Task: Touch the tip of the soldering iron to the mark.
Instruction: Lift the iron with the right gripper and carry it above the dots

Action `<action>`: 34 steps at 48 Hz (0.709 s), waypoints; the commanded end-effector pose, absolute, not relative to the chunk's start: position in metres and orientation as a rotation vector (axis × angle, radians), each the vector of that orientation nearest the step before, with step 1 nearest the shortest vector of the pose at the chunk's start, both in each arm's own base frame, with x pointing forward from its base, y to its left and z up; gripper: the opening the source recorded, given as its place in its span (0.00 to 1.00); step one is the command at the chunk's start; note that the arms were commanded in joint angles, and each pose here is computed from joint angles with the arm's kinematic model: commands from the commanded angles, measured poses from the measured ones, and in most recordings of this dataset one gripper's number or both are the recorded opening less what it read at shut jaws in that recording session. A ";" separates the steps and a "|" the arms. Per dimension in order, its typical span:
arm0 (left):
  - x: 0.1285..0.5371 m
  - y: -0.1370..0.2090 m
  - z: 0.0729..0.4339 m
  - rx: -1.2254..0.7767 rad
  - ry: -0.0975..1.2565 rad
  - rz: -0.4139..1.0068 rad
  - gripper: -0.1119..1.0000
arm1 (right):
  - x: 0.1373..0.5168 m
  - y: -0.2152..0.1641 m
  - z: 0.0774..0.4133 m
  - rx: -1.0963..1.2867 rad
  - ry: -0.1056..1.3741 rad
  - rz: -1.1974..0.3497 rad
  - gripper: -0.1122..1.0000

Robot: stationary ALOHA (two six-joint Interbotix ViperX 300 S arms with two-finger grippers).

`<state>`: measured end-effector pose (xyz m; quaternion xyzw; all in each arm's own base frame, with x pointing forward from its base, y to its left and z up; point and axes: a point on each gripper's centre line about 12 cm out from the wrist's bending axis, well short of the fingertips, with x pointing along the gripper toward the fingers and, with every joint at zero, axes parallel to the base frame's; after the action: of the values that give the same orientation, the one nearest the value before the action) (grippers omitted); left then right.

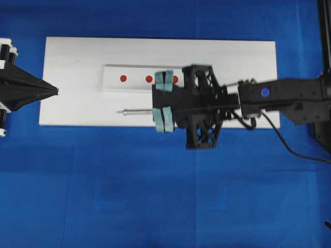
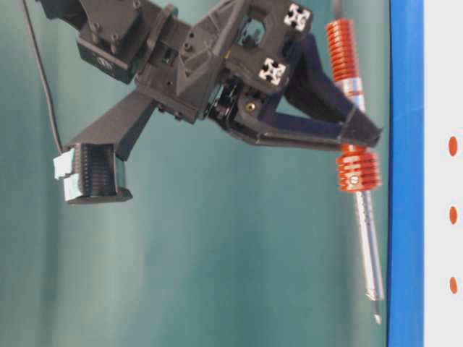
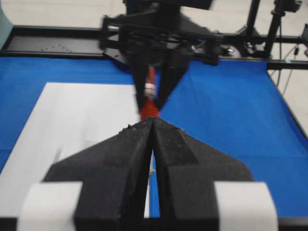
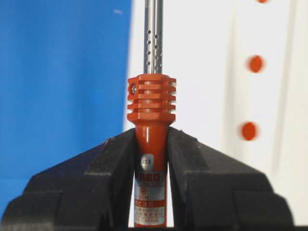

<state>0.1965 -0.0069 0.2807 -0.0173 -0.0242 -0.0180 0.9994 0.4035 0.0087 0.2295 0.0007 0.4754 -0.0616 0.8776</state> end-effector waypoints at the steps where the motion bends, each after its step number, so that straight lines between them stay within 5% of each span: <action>1: 0.198 -0.008 0.285 -0.033 -0.062 -0.040 0.10 | 0.404 -0.007 0.248 -0.014 0.942 -0.142 0.16; 21: 0.198 -0.008 0.285 -0.034 -0.065 -0.040 0.10 | 0.401 -0.072 0.253 -0.098 0.924 -0.198 0.16; 34: 0.198 -0.008 0.286 -0.032 -0.067 -0.040 0.10 | 0.399 -0.082 0.254 -0.111 0.922 -0.204 0.16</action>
<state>0.1965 -0.0069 0.2807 -0.0173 -0.0242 -0.0180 0.9994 0.3990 -0.0809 0.2312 -0.0516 0.4724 -0.0943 0.8748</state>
